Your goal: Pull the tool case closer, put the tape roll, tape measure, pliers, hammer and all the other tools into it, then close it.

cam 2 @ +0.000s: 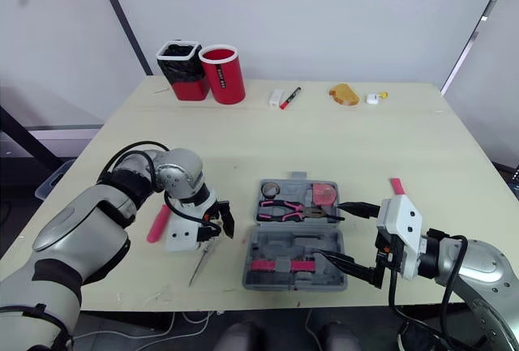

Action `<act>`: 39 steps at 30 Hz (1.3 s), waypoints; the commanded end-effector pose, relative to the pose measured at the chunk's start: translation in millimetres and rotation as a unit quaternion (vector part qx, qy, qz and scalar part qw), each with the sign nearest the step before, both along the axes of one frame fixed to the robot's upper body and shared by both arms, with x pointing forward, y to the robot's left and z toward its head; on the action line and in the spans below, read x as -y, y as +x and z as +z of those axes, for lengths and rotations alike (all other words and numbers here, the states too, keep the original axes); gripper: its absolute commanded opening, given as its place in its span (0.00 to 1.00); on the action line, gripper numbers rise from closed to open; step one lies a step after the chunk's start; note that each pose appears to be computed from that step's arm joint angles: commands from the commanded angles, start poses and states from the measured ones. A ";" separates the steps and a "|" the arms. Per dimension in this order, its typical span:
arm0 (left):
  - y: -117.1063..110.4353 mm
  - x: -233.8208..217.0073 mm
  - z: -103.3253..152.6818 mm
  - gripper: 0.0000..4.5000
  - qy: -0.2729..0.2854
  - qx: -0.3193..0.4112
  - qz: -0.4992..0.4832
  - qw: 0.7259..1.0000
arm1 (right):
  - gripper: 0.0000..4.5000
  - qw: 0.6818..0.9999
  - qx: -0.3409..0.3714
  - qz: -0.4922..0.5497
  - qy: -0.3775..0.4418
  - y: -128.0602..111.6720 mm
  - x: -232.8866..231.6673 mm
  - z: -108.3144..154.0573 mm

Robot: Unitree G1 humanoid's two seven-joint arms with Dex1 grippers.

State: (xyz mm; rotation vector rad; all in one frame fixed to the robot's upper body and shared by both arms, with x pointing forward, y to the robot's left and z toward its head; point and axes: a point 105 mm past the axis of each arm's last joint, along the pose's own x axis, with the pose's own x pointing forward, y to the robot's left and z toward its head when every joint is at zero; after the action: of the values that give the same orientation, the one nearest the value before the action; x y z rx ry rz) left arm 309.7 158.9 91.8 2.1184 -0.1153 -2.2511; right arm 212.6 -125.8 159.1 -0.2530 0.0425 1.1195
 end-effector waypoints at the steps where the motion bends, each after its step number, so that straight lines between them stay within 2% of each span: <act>1: -0.4 0.0 2.3 0.80 0.019 0.008 -0.043 0.999 | 1.00 1.000 0.027 0.004 -0.003 -0.8 -1.2 11.5; 12: -10.1 -6.0 -16.4 0.80 0.034 -0.009 -0.071 0.997 | 1.00 1.000 0.025 0.007 -0.014 2.5 4.2 13.0; 14: -13.6 -11.5 -23.9 0.69 0.039 -0.018 -0.061 0.997 | 1.00 1.000 0.025 0.007 -0.015 2.4 4.9 12.8; 16: -15.8 -14.8 -30.3 0.51 0.040 -0.021 -0.054 0.998 | 1.00 1.000 0.024 0.008 -0.017 1.7 5.2 12.2; 17: -16.4 -16.0 -34.2 0.47 0.038 -0.022 -0.044 0.998 | 1.00 1.000 0.023 0.008 -0.017 1.4 5.2 12.0; 18: -17.1 -17.2 -37.6 0.33 0.036 -0.023 -0.037 0.998 | 1.00 1.000 0.023 0.008 -0.017 1.0 5.1 11.8; 21: -18.4 -21.5 -41.9 0.02 0.032 -0.023 -0.025 0.999 | 1.00 1.000 0.023 0.009 -0.018 0.6 4.6 11.3; 27: -10.8 -32.3 -24.4 0.01 0.007 -0.004 0.022 1.000 | 1.00 0.999 0.024 0.012 -0.018 2.3 3.5 11.2; 32: 3.2 -42.9 -0.3 0.01 -0.014 0.031 0.107 0.994 | 1.00 1.000 0.022 0.011 -0.018 2.9 5.5 10.2; 35: 8.8 -54.1 12.1 0.01 -0.027 0.046 0.193 0.980 | 1.00 1.000 0.022 0.009 -0.017 3.6 5.8 10.0; 39: 4.6 -40.5 18.0 0.01 -0.079 0.026 0.276 0.957 | 1.00 1.000 0.020 0.007 -0.016 4.3 6.2 9.0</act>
State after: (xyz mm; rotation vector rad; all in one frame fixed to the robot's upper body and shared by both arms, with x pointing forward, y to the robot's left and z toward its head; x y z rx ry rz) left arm 310.6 212.9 96.1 1.8842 0.2948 -1.8567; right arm 217.1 -131.2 159.2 -0.2777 0.0650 1.1323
